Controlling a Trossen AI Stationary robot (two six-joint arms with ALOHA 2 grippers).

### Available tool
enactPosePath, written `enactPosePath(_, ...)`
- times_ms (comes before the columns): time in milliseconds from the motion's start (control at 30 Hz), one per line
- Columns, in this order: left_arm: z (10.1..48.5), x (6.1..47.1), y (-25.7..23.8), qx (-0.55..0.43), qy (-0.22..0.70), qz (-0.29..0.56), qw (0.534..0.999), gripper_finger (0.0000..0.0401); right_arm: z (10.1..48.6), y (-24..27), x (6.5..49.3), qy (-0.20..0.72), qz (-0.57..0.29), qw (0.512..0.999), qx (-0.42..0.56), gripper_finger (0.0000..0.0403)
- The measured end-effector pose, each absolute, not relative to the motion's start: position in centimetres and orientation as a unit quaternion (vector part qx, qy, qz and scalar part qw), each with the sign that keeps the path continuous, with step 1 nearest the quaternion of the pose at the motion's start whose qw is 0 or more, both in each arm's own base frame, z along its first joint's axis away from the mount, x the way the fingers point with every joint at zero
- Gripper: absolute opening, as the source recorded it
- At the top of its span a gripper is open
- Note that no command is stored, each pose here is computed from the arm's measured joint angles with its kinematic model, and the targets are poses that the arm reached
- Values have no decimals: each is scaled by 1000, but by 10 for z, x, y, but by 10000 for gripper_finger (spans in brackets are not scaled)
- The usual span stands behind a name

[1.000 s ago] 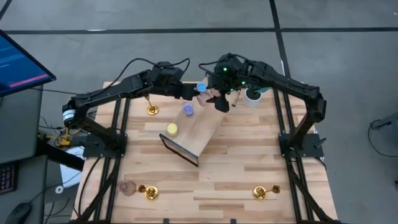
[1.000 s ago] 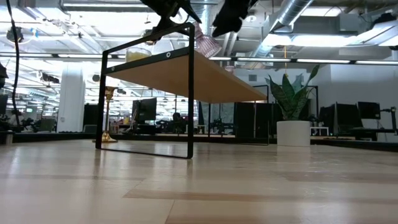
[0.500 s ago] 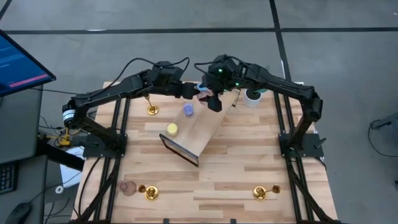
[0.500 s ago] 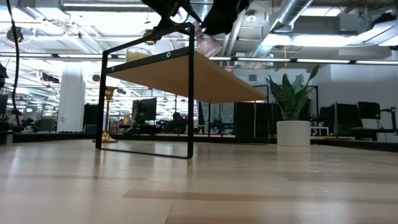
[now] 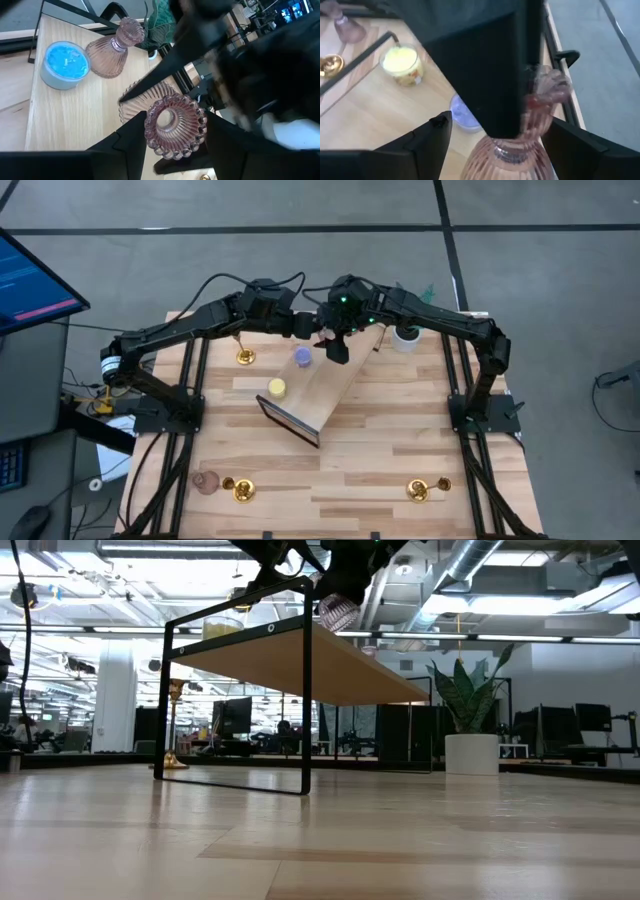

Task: Pick & Place candle stick holders
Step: Put the top glass candle holder on the shelf

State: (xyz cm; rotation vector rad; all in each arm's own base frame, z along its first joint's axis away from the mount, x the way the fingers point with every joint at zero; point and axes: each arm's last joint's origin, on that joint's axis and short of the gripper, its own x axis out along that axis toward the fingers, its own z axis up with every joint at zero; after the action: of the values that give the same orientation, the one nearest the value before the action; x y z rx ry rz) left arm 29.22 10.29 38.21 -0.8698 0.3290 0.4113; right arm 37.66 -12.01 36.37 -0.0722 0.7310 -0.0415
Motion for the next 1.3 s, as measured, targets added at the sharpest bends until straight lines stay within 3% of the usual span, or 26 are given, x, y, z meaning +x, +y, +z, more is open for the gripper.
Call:
enactPosePath(167, 383, 293, 103, -416, 155, 195, 874, 171, 365, -120, 376, 359, -29, 932, -39, 253)
enactPosePath(467, 381, 294, 103, -416, 159, 197, 873, 171, 365, -120, 376, 358, -29, 932, -40, 108)
enactPosePath(833, 381, 294, 103, -408, 157, 196, 878, 177, 364, -119, 375, 365, -28, 930, -38, 109)
enactPosePath(1167, 388, 291, 103, -379, 143, 192, 894, 282, 363, -115, 368, 393, -18, 919, -35, 109)
enactPosePath(1300, 395, 283, 104, -377, 130, 195, 896, 304, 363, -114, 367, 396, -17, 918, -35, 109)
